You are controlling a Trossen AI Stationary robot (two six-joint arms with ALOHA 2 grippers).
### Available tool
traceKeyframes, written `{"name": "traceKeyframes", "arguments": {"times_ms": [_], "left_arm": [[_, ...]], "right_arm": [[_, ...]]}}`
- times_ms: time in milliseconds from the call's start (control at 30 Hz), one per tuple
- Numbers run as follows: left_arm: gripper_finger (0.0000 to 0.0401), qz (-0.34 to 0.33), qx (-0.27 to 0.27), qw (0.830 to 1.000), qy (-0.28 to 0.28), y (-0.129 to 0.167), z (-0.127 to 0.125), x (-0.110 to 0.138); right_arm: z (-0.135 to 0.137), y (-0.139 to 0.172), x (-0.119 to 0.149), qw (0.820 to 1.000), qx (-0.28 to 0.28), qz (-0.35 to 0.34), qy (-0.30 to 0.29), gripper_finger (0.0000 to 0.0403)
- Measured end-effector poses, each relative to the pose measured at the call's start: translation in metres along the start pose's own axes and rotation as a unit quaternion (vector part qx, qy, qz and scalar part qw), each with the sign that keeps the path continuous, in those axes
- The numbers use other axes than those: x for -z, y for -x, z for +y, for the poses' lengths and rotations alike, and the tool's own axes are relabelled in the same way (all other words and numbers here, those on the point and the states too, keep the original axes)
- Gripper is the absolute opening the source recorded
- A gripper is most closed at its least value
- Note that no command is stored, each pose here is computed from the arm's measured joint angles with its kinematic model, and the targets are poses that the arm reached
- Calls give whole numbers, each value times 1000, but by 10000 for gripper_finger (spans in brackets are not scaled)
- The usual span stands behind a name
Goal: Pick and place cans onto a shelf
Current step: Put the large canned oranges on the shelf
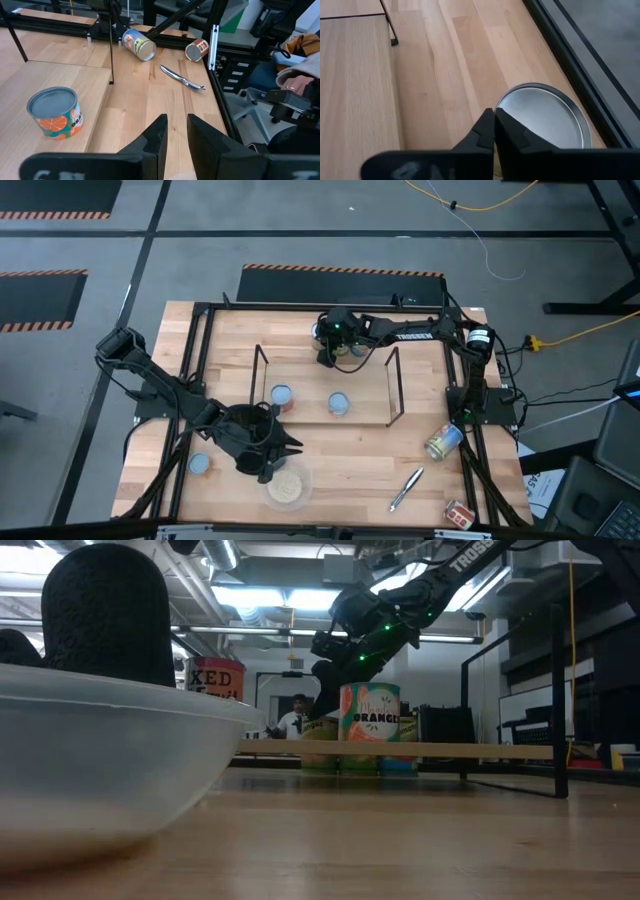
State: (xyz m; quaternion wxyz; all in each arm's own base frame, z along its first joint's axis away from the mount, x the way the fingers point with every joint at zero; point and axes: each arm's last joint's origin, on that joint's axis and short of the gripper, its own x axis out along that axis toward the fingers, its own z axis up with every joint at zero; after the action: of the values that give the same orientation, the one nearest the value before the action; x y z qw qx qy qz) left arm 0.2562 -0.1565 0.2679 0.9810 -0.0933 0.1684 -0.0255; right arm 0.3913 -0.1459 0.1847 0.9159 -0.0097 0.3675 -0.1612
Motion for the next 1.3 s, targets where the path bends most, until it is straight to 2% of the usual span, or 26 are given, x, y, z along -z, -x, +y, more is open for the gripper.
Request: {"name": "traceKeyframes", "arguments": {"times_ms": [333, 533, 733, 1033, 1167, 1300], "left_arm": [[66, 0, 0, 1000, 0, 0, 0, 0], [66, 0, 0, 1000, 0, 0, 0, 0], [66, 0, 0, 1000, 0, 0, 0, 0], [66, 1, 2, 1000, -1, 0, 0, 0], [66, 1, 2, 1000, -1, 0, 0, 0], [66, 1, 3, 1000, -1, 0, -1, 0]], "right_arm": [[-1, 12, -6, 1000, -4, -1, 20, 2], [-4, 45, -30, 998, -29, -39, 43, 2], [5, 89, -48, 989, -80, -67, 103, 1], [37, 151, -44, 975, -139, -28, 172, 0], [55, 155, -36, 968, -162, -16, 192, 0], [68, 146, -22, 957, -177, 4, 228, 0]]}}
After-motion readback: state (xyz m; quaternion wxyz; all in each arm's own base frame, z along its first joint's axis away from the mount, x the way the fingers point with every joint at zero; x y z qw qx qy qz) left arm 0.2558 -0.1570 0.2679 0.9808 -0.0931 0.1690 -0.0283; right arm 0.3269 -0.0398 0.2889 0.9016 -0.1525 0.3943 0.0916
